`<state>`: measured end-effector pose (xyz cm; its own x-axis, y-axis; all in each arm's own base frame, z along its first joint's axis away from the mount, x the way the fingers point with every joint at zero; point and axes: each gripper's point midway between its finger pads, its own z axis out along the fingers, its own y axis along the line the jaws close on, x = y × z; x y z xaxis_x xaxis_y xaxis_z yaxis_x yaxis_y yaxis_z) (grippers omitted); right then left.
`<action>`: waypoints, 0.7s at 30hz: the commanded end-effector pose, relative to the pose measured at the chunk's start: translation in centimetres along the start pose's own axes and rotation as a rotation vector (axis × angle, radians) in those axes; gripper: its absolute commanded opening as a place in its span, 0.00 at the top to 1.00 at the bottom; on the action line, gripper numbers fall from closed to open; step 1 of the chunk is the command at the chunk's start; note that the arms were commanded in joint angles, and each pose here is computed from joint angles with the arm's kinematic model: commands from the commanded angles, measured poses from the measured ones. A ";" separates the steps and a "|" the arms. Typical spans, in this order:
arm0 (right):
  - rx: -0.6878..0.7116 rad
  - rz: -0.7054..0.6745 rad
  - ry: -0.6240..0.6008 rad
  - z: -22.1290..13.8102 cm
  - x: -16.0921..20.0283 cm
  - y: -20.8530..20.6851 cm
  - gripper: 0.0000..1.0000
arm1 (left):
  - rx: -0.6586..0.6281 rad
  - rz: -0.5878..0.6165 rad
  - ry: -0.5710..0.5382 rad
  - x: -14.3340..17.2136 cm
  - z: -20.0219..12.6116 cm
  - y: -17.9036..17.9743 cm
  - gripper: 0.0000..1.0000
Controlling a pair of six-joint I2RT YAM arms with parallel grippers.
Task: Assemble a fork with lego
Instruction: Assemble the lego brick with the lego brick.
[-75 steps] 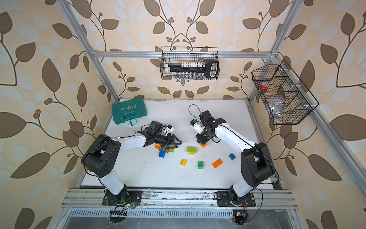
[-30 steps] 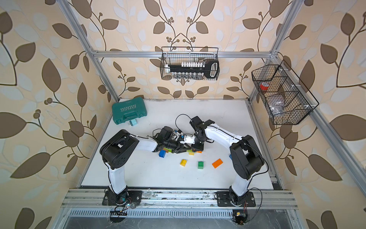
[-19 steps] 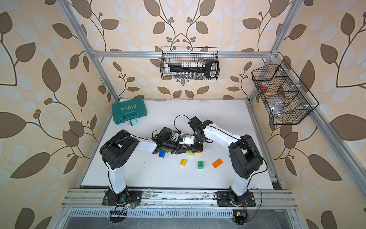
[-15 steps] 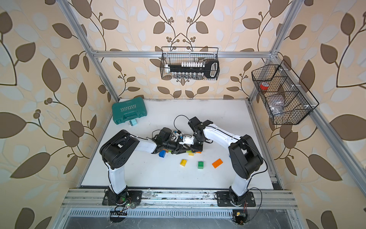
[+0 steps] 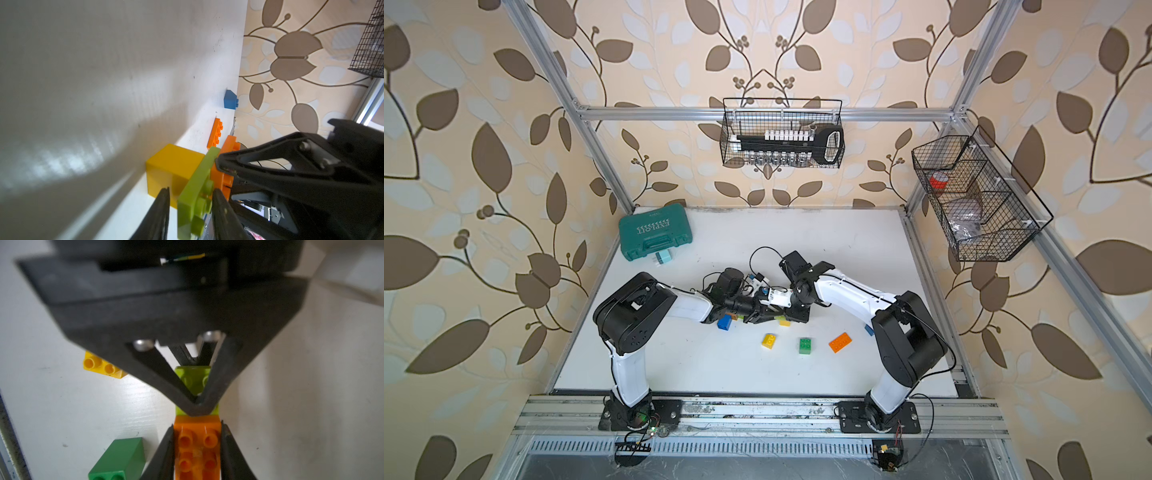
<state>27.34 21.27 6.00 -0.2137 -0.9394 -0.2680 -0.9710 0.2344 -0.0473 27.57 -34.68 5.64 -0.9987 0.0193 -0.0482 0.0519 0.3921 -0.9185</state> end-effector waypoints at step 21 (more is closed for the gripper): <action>-0.001 -0.090 0.071 -0.9 0.6 -1.7 0.72 | 0.050 -0.030 -0.038 -1.9 -2.5 -1.6 0.47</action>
<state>28.53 20.33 6.62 -0.1448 -0.9667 -0.2110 -0.9825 0.1658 -0.0854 28.92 -33.15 5.89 -0.9997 -0.0255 -0.0067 -0.0036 0.3843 -0.9232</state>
